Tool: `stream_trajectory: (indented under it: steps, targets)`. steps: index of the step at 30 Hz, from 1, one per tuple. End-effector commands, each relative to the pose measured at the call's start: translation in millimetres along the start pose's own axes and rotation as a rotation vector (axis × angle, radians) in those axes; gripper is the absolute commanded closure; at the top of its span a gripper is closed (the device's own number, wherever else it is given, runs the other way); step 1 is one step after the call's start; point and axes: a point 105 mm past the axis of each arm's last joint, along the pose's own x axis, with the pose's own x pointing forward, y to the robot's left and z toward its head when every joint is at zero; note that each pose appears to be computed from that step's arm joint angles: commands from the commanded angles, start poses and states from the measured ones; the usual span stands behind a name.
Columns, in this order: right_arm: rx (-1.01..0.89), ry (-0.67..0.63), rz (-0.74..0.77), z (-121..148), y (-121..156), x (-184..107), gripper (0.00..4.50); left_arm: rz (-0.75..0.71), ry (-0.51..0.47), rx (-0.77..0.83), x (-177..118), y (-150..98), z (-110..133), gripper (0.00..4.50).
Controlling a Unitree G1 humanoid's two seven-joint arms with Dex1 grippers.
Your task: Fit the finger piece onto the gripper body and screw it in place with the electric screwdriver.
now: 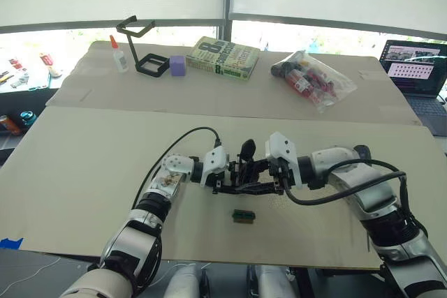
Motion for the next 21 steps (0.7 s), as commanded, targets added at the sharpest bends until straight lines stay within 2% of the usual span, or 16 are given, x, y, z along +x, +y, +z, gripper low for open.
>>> stream_trajectory:
  steps: [1, 2, 12, 13, 15, 16, 21]
  targets:
    - [-0.106, -0.120, 0.000, 26, 5, -8, 0.35, -0.022, 0.044, -0.051, -1, -9, -17, 2.14]
    - [-0.114, -0.144, -0.003, 29, 5, -9, 0.04, -0.021, 0.044, -0.052, -1, -9, -17, 2.14]
    - [-0.181, -0.262, -0.057, 45, 7, -24, 0.04, 0.006, 0.012, -0.093, -2, -5, -15, 2.14]
    - [-0.175, -0.267, -0.058, 47, 9, -27, 0.00, 0.018, 0.005, -0.093, -3, -3, -14, 1.10]
    - [-0.187, -0.282, -0.054, 55, 16, -34, 0.00, 0.007, -0.014, -0.148, -6, -3, -11, 0.23]
    - [-0.186, -0.291, -0.048, 60, 20, -37, 0.00, 0.019, -0.019, -0.139, -8, -2, -9, 0.03]
    - [-0.211, -0.265, -0.056, 69, 36, -51, 0.00, 0.058, -0.009, -0.108, -28, -2, -9, 0.03]
